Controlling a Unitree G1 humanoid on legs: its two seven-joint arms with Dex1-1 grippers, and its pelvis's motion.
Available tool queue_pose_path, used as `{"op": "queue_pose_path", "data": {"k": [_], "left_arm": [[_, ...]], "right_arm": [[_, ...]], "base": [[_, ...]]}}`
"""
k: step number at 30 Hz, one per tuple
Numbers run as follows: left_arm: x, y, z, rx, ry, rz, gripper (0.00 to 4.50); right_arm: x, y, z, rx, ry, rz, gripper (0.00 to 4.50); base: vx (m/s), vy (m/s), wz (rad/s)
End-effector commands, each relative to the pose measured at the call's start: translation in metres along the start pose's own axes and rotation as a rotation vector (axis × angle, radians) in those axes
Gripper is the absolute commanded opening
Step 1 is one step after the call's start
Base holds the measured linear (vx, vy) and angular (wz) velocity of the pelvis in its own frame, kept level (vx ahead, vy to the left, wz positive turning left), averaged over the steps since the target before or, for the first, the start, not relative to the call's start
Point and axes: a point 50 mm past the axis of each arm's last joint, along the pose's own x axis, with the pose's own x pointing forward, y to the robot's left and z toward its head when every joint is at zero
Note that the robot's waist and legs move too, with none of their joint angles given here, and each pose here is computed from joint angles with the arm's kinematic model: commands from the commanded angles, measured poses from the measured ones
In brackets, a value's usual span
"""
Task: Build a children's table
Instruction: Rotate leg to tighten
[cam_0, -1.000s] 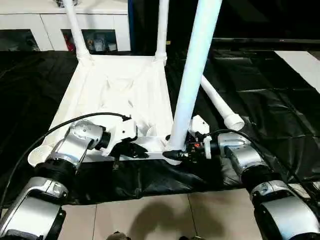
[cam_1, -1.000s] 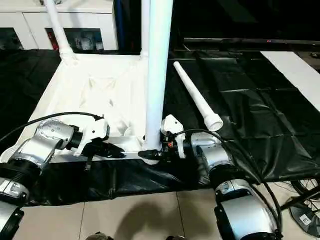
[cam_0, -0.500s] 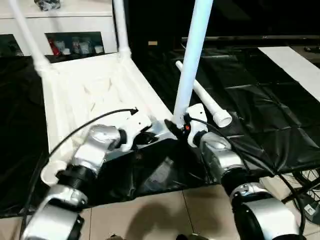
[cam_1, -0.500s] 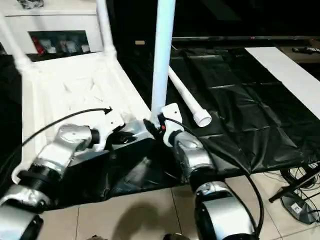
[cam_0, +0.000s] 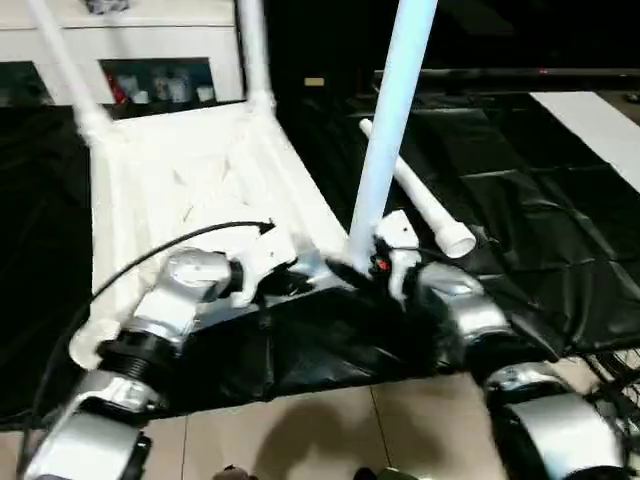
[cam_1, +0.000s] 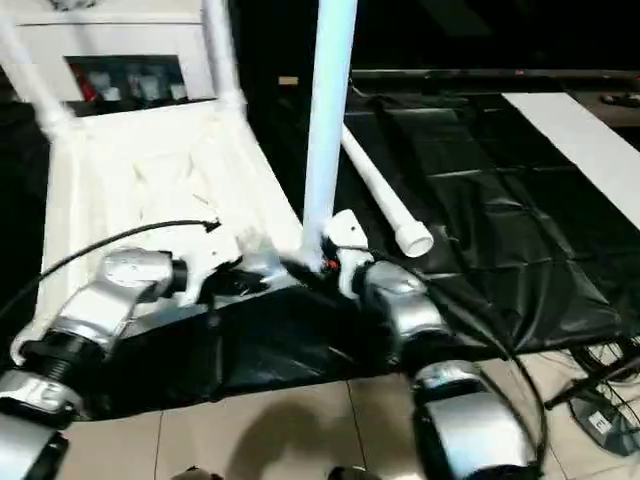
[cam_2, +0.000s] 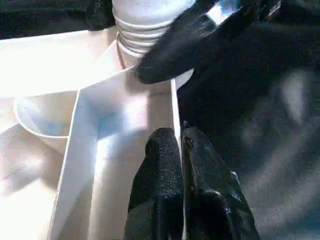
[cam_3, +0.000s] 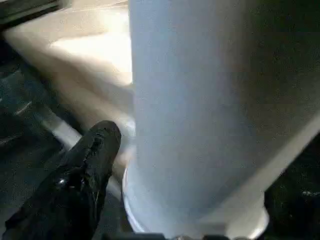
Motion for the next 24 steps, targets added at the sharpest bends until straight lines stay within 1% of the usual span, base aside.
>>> {"op": "queue_pose_path", "data": {"k": [1,2,3,4,5,6,7,8,9,11,12,13,14,16,18,20,22,23,24], "left_arm": [[0.006,-0.002,0.016,0.081,-0.038,-0.102,0.0],[0.005,-0.002,0.016,0.079,-0.039,-0.112,0.0],[0.003,-0.002,0.015,0.08,-0.036,-0.145,0.0],[0.003,-0.002,0.015,0.08,-0.036,-0.145,0.0],[0.002,-0.003,0.013,0.093,-0.026,-0.184,0.0],[0.002,-0.003,0.013,0.093,-0.026,-0.184,0.0],[0.002,-0.004,0.012,0.098,-0.018,-0.202,0.0],[0.002,-0.005,0.011,0.101,-0.014,-0.212,0.0],[0.002,-0.005,0.01,0.105,-0.008,-0.224,0.0],[0.003,-0.006,0.009,0.108,-0.003,-0.237,0.0],[0.003,-0.007,0.008,0.111,-0.001,-0.248,0.0],[0.003,-0.007,0.008,0.114,0.001,-0.259,0.0],[0.003,-0.007,0.008,0.114,0.001,-0.259,0.0],[0.003,-0.008,0.007,0.117,0.002,-0.271,0.0],[0.003,-0.008,0.007,0.116,0.002,-0.276,0.0],[0.003,-0.008,0.006,0.114,0.0,-0.279,0.0],[0.004,-0.007,0.007,0.08,-0.025,-0.241,0.0],[0.004,-0.007,0.007,0.08,-0.025,-0.241,0.0],[0.004,-0.005,0.007,0.07,-0.026,-0.209,0.0]], "right_arm": [[0.003,0.014,-0.003,-0.035,0.029,0.182,3.81],[0.001,0.015,-0.003,-0.038,0.033,0.21,3.81],[-0.002,0.017,-0.003,-0.041,0.045,0.279,3.81],[-0.002,0.017,-0.003,-0.041,0.045,0.279,3.81],[-0.005,0.019,-0.002,-0.043,0.063,0.364,3.81],[-0.005,0.019,-0.002,-0.043,0.063,0.364,3.81],[-0.006,0.02,-0.002,-0.051,0.074,0.392,3.66],[-0.006,0.02,-0.003,-0.055,0.086,0.411,3.66],[-0.006,0.021,-0.003,-0.057,0.096,0.43,3.46],[-0.006,0.022,-0.004,-0.067,0.11,0.447,3.46],[-0.006,0.022,-0.004,-0.074,0.118,0.461,3.19],[-0.006,0.023,-0.003,-0.077,0.122,0.473,3.19],[-0.006,0.023,-0.003,-0.077,0.122,0.473,3.19],[-0.006,0.025,-0.003,-0.073,0.12,0.496,2.95],[-0.005,0.025,-0.002,-0.071,0.117,0.502,2.82],[-0.005,0.026,-0.002,-0.058,0.106,0.504,2.79],[-0.004,0.022,-0.001,-0.001,0.046,0.414,2.77],[-0.004,0.022,-0.001,-0.001,0.046,0.414,2.76],[-0.003,0.02,-0.001,0.021,0.031,0.359,2.76]], "base": [[0.0,0.0,0.0],[0.0,0.0,0.0],[0.0,0.0,0.0],[0.0,0.0,0.0],[0.0,0.0,0.0],[0.0,0.0,0.0],[0.0,0.0,0.0],[0.0,0.0,0.0],[0.0,0.0,0.0],[0.0,0.0,0.0],[0.0,0.0,0.0],[0.0,0.0,0.0],[0.0,0.0,0.0],[0.0,0.0,0.0],[0.0,0.0,0.0],[0.0,0.0,0.0],[0.0,0.0,0.0],[0.0,0.0,0.0],[0.0,0.0,0.0]]}}
